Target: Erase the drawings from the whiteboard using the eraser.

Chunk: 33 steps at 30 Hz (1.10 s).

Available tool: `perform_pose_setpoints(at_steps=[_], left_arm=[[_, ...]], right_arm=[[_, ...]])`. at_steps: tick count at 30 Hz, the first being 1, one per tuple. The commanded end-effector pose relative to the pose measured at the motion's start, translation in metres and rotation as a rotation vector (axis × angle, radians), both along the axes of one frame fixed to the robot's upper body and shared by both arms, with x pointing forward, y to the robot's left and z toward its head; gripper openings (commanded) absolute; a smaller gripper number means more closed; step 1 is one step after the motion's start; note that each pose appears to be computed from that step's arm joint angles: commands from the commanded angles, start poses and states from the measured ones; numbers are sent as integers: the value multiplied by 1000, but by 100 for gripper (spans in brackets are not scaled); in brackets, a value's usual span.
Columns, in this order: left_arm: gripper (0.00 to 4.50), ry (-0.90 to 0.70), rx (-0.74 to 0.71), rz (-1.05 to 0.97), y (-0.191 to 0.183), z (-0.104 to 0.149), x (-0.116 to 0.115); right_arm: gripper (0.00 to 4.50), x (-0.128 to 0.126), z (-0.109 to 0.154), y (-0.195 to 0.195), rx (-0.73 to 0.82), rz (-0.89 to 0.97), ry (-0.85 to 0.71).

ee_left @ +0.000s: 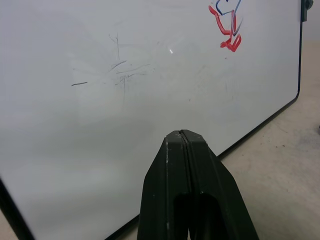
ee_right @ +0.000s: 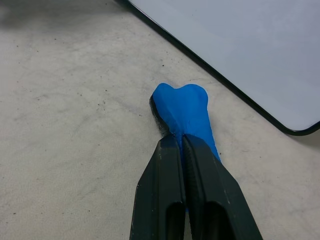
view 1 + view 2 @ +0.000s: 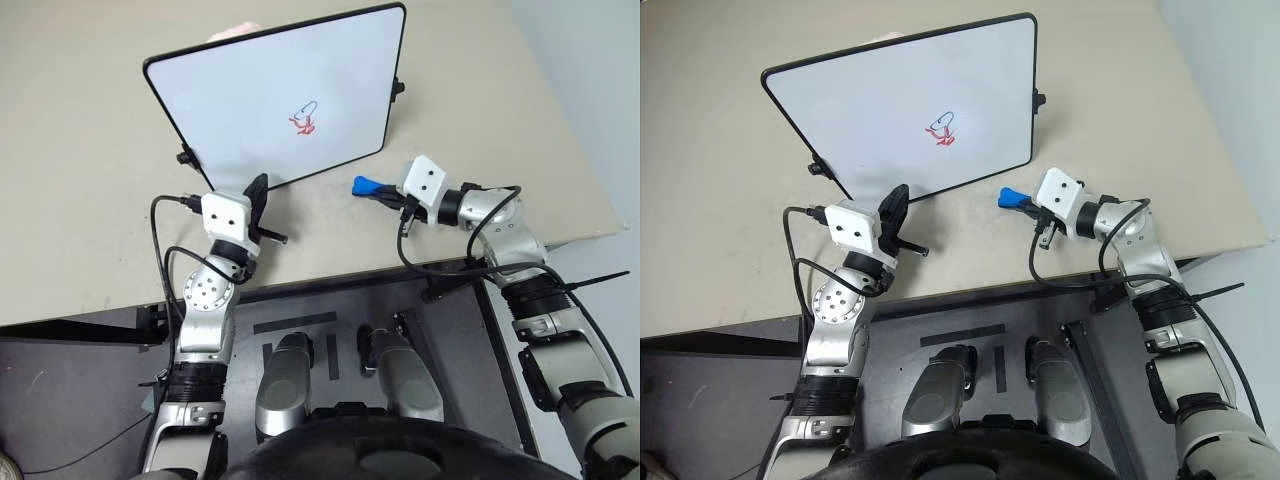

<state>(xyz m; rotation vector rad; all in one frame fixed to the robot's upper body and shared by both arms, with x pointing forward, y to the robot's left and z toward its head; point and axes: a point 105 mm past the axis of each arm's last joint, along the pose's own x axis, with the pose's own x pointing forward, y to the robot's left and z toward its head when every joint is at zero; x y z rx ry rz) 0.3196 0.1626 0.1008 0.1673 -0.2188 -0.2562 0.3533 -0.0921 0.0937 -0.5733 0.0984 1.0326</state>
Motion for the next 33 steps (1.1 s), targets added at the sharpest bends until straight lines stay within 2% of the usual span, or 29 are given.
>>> perform_pose_setpoints(at_steps=[1, 4, 9, 12, 17, 23, 33], left_arm=[[0, -43, -2, -12, -3, 10, 1], [0, -45, -1, -11, -3, 10, 1], [0, -45, 3, 1, 3, 10, 0], [0, -42, 9, 8, 8, 10, 0], [0, -42, 17, 8, 9, 10, 2], [0, -48, 17, 4, 7, 11, 2], [0, -55, 18, 19, 12, 13, -2]], right_arm=[[4, 0, 2, -1, -32, 2, -51], [4, -3, 27, 6, 4, 44, -153], [4, -14, 83, 18, 80, 109, -437], [4, -13, 99, 26, 98, 117, -566], [4, -2, 111, 48, 109, 143, -742], [4, 14, 113, 73, 106, 188, -831], [4, 34, 62, 93, -2, 195, -744]])
